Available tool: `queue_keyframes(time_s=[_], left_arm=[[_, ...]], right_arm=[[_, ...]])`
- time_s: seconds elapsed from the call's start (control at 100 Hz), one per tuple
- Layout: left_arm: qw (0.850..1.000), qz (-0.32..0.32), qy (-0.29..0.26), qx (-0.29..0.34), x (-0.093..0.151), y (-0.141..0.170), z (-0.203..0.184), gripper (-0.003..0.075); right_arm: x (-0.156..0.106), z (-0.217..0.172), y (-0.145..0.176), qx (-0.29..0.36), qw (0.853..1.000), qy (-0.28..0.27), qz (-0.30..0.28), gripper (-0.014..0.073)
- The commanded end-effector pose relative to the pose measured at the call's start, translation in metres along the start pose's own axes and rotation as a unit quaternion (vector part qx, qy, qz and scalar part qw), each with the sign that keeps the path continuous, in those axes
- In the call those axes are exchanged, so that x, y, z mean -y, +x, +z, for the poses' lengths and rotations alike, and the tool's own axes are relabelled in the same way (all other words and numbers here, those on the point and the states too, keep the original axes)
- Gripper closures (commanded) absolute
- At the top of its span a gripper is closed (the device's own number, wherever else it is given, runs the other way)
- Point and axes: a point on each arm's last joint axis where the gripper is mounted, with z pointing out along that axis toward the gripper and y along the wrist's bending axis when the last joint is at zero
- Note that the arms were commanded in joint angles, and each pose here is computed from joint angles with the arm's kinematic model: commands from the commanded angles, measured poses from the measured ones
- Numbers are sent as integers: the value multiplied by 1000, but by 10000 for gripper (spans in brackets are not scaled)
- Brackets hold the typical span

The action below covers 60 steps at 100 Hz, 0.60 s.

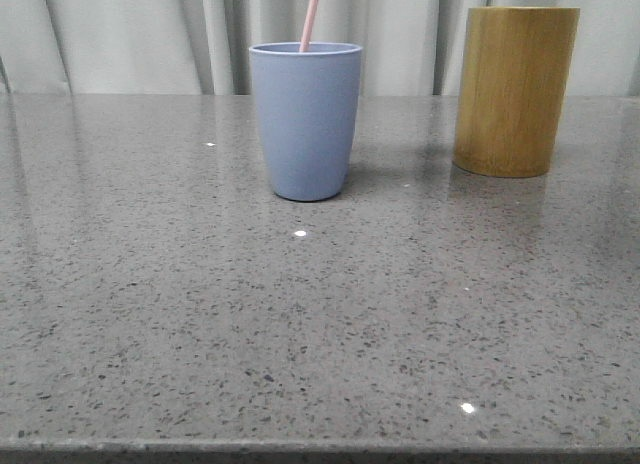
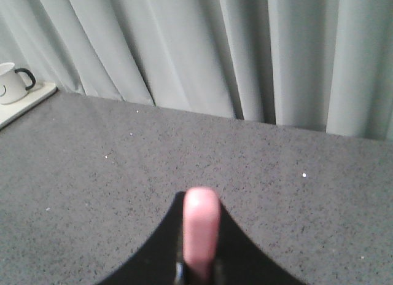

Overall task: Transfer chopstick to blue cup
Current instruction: 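Carry the pink stick over the blue cup and lower it in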

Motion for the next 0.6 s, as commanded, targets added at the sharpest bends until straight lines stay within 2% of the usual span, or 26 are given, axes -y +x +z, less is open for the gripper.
queue_keyframes(time_s=[0.0, 0.11, 0.26, 0.33, 0.39, 0.49, 0.59], left_arm=[[999, -2, -2, 45, 0, -12, -6, 185], [999, -2, -2, 45, 0, -12, -6, 185], [999, -2, -2, 45, 0, -12, -6, 185], [999, -2, -2, 45, 0, -12, -6, 185], [999, -2, -2, 45, 0, -12, -6, 185], [999, -2, -2, 45, 0, -12, -6, 185], [999, -2, -2, 45, 0, -12, -6, 185]], right_arm=[[-7, -11, -23, 53, 998, -14, -9, 631], [-7, -9, -18, 34, 999, -11, -10, 525], [-5, -6, -13, 14, 1000, -6, -10, 239], [-5, -6, -12, 10, 1000, -5, -10, 146], [-5, -6, -12, 10, 1000, -5, -10, 117], [-6, -9, -14, 14, 1000, -6, -13, 117], [-4, -18, -23, 32, 999, 1, -40, 117]])
